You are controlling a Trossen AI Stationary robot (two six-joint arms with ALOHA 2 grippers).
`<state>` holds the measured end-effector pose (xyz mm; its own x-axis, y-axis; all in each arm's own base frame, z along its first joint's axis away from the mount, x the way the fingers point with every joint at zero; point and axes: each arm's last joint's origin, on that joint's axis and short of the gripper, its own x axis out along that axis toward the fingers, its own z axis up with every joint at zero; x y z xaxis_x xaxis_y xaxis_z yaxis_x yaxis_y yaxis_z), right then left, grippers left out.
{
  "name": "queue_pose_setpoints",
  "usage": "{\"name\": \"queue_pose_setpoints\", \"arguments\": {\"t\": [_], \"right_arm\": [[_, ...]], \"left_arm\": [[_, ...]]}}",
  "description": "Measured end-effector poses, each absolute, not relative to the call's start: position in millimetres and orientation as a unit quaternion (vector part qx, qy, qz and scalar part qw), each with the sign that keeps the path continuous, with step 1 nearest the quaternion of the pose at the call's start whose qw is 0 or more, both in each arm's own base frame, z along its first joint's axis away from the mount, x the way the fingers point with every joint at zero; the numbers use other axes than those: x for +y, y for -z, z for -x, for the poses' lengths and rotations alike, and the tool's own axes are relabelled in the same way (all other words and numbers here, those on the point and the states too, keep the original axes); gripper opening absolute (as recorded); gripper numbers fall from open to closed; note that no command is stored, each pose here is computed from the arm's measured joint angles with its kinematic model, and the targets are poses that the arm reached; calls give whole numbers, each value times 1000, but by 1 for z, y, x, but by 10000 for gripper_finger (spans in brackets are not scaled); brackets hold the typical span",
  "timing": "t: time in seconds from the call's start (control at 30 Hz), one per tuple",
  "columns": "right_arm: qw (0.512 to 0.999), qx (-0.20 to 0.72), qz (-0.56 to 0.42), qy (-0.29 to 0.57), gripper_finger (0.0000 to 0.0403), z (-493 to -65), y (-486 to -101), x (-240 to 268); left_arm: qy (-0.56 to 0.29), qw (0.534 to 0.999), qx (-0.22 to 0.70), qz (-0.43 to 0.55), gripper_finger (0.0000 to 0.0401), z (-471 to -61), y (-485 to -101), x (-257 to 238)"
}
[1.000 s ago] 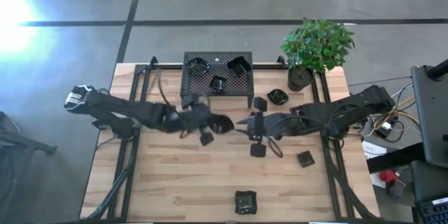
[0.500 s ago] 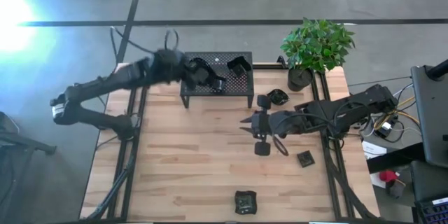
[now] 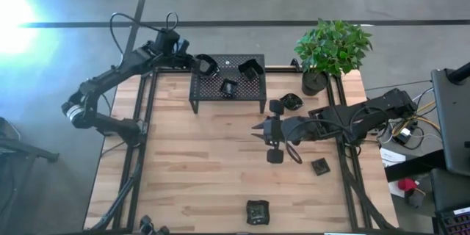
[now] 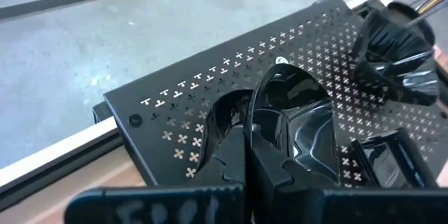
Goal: Pick & Place Mini shaped plates
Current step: Stack the leaf shaped plate on top of the leaf shaped plates on the shelf
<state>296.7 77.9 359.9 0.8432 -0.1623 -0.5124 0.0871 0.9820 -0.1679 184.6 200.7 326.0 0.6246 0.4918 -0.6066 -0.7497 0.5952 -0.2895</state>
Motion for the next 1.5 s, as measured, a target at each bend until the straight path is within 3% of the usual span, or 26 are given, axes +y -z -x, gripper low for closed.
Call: {"name": "queue_pose_setpoints", "arguments": {"t": [1.5], "right_arm": [[959,264,78,67,69,-297,-363,78]], "left_arm": [[-302,878,252,271,0,-190,-320,203]]}}
